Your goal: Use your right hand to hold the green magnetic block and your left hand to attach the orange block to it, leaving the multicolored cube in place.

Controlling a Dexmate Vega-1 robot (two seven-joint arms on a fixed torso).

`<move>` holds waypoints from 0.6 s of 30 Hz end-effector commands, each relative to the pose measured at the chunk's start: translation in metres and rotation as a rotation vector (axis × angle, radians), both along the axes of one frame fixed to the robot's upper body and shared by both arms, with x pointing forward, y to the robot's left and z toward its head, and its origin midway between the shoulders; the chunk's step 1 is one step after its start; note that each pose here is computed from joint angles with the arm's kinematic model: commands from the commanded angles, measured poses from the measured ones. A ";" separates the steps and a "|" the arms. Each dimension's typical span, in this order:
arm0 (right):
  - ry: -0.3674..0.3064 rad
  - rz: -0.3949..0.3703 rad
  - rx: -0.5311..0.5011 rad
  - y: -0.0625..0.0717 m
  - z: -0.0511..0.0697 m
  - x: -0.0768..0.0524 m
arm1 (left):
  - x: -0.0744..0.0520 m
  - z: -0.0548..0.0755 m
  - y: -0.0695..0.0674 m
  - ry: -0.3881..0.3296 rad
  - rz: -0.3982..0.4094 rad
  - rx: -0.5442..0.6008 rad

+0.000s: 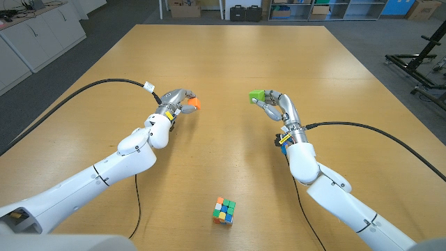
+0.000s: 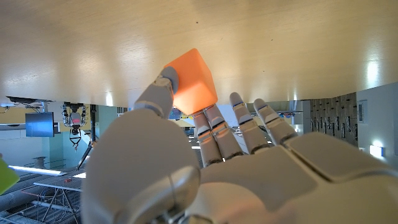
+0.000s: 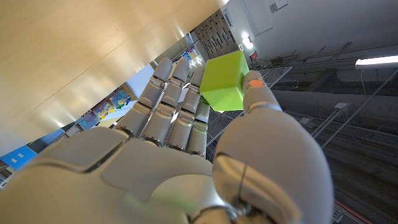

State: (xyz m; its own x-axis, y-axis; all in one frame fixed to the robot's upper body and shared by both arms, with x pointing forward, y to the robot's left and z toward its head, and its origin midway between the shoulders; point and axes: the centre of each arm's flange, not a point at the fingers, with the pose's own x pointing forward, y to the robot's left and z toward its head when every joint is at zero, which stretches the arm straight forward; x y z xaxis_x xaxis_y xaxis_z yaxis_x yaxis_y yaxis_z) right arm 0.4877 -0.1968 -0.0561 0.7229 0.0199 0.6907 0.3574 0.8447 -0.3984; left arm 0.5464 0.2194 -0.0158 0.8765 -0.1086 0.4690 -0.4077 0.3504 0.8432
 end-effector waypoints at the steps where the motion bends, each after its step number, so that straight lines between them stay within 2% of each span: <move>1: -0.018 0.020 0.027 -0.001 0.000 0.001 | -0.014 -0.005 -0.001 -0.048 -0.048 -0.071; 11: -0.032 0.027 0.036 -0.003 0.001 -0.001 | -0.023 -0.011 -0.004 -0.083 -0.088 -0.133; 18: -0.024 0.040 0.050 -0.005 -0.001 0.003 | -0.028 -0.014 -0.006 -0.108 -0.115 -0.178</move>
State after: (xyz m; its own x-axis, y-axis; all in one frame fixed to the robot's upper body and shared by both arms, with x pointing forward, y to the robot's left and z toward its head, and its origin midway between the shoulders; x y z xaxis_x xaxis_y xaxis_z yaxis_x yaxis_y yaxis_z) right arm 0.4875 -0.1989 -0.0557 0.7047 0.0167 0.7093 0.3423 0.8677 -0.3604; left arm 0.5268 0.2163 -0.0257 0.8327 -0.1166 0.5414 -0.4329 0.4728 0.7675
